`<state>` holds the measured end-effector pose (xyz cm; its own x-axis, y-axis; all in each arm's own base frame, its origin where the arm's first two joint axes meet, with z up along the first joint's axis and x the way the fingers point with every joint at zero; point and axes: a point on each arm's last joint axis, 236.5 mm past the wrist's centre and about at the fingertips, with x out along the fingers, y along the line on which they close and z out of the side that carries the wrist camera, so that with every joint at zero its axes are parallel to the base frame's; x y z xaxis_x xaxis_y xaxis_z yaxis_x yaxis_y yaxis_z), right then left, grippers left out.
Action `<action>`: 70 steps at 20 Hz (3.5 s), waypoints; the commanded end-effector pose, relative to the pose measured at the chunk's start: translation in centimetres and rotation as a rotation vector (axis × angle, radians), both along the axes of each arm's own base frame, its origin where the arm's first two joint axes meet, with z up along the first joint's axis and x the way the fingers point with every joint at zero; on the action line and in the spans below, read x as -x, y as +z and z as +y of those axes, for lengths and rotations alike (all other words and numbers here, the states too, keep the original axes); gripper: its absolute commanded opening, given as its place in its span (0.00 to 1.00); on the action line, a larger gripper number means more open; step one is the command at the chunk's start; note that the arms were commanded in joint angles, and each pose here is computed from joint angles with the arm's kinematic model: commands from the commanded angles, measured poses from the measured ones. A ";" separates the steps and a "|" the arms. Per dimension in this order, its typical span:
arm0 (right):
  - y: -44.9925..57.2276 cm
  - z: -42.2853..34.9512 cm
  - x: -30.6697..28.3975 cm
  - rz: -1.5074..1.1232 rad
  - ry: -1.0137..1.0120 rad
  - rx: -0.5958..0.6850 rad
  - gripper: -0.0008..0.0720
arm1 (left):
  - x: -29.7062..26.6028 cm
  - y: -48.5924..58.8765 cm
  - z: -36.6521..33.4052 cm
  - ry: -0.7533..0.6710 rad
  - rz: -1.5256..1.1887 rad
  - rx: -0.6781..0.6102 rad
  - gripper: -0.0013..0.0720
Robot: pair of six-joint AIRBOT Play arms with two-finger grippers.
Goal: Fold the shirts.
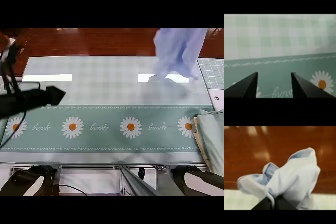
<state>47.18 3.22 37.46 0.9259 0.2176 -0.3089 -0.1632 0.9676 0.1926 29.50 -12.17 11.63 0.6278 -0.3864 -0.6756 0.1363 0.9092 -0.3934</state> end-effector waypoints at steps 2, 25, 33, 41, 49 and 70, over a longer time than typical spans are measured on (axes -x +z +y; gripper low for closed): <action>10.4 5.7 8.1 -0.250 0.145 0.030 0.04 | 4.9 -4.6 0.3 0.090 0.033 0.110 0.71; -32.8 36.0 18.0 0.865 0.746 -0.090 0.57 | 4.6 -5.0 0.5 0.105 0.002 0.125 0.71; -25.0 -1.7 10.9 0.730 -0.049 0.083 0.57 | 11.3 -12.7 9.2 0.225 0.422 -0.156 0.71; -39.8 -0.3 22.3 0.956 -0.102 -0.383 0.57 | 10.6 -19.3 3.0 0.171 0.656 0.202 0.71; -43.6 2.5 25.8 1.062 -0.050 -0.470 0.57 | 8.1 -23.8 1.5 0.159 0.710 0.292 0.70; -47.4 18.6 26.0 1.233 0.373 -0.457 0.04 | 6.4 -23.4 -1.5 0.057 0.679 0.390 0.04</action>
